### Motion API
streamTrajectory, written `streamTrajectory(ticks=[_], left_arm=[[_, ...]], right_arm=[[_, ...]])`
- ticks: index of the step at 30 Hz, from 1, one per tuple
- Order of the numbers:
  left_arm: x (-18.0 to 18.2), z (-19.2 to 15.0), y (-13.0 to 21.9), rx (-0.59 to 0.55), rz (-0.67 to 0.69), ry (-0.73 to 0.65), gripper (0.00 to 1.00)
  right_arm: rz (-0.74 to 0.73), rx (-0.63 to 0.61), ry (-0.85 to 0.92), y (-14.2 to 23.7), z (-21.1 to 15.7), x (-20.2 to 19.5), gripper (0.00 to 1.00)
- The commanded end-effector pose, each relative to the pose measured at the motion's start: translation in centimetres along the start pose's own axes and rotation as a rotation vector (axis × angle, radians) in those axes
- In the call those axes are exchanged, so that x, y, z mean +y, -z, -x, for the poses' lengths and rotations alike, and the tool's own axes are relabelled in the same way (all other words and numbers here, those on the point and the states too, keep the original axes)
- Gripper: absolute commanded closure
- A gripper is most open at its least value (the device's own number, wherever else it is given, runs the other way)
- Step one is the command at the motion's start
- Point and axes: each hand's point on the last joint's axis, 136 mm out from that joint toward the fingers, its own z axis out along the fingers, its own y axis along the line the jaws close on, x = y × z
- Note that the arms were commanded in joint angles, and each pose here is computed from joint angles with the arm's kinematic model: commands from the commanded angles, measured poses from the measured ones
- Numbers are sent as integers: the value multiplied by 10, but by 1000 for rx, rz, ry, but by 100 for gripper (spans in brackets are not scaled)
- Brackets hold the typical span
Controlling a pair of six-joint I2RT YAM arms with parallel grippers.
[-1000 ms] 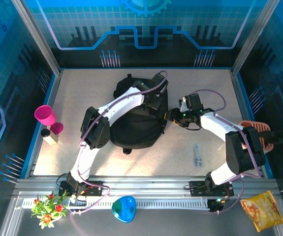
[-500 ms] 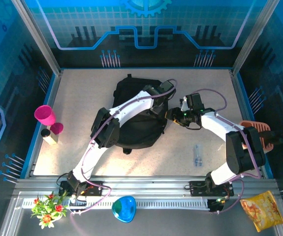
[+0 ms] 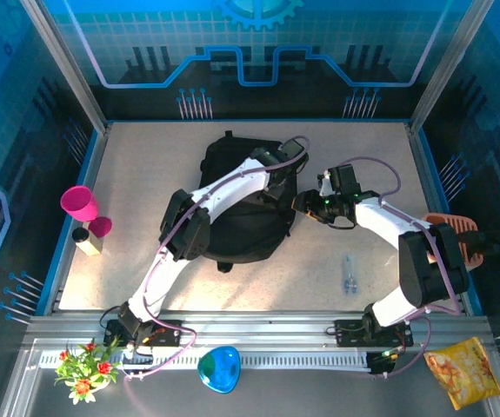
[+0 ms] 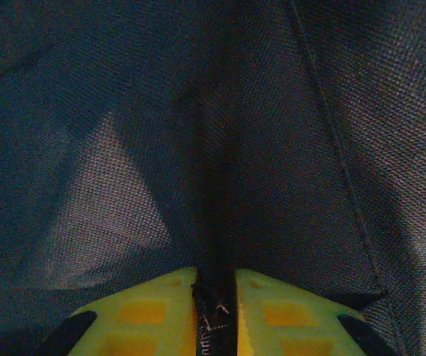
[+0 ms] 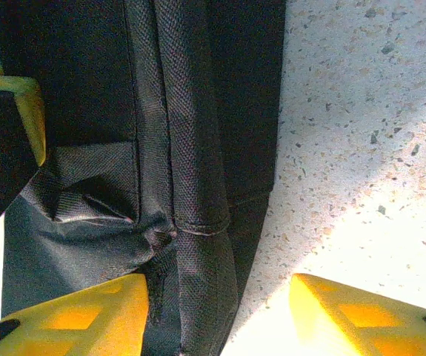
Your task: Pack books, pencil case, and school supplies into a backpack
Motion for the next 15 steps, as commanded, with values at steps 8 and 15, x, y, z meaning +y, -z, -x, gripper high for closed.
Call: streamTrajectory(ticks=[8,15], left_arm=[[1,10,44,-41,-225,151,82],[9,5,37,-20,-244,195,94]], right_arm=[[-19,-1,-16,-5,3,-9,47],[-21,7,-17,-8,2,-11,48]])
